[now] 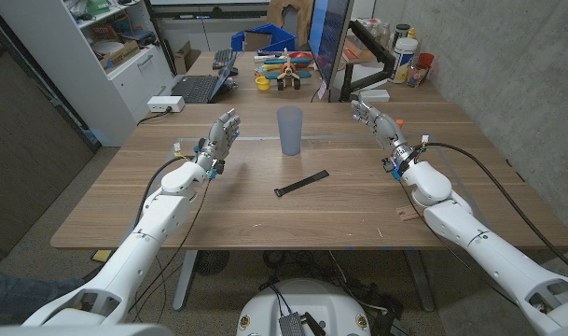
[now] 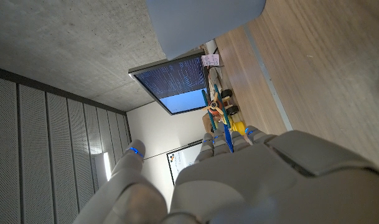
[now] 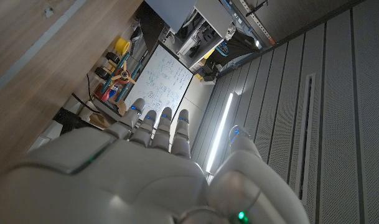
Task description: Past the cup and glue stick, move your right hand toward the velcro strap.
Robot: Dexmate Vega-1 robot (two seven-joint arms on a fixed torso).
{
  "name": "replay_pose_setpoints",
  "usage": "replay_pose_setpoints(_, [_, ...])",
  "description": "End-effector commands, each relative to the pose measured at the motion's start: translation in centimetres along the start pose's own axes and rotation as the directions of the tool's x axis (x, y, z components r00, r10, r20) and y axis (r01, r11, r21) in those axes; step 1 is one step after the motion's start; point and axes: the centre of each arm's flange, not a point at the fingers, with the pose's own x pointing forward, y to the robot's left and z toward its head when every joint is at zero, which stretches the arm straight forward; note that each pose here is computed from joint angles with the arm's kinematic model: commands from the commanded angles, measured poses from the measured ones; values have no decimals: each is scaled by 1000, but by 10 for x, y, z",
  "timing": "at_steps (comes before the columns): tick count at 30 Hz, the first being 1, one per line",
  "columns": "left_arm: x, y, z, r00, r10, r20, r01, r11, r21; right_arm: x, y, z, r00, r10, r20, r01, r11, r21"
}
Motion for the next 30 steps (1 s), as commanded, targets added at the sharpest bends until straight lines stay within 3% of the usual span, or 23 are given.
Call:
replay_pose_setpoints(1, [-3,0,3,1000,-2,-3,2,1000,7,0,5,7,999,34,26,-32,997,-64])
replay_pose_setpoints(30, [-1,-1,6,1000,-6,11,6,1000,-10,2,27,26,991,108,83,-84,963,-256])
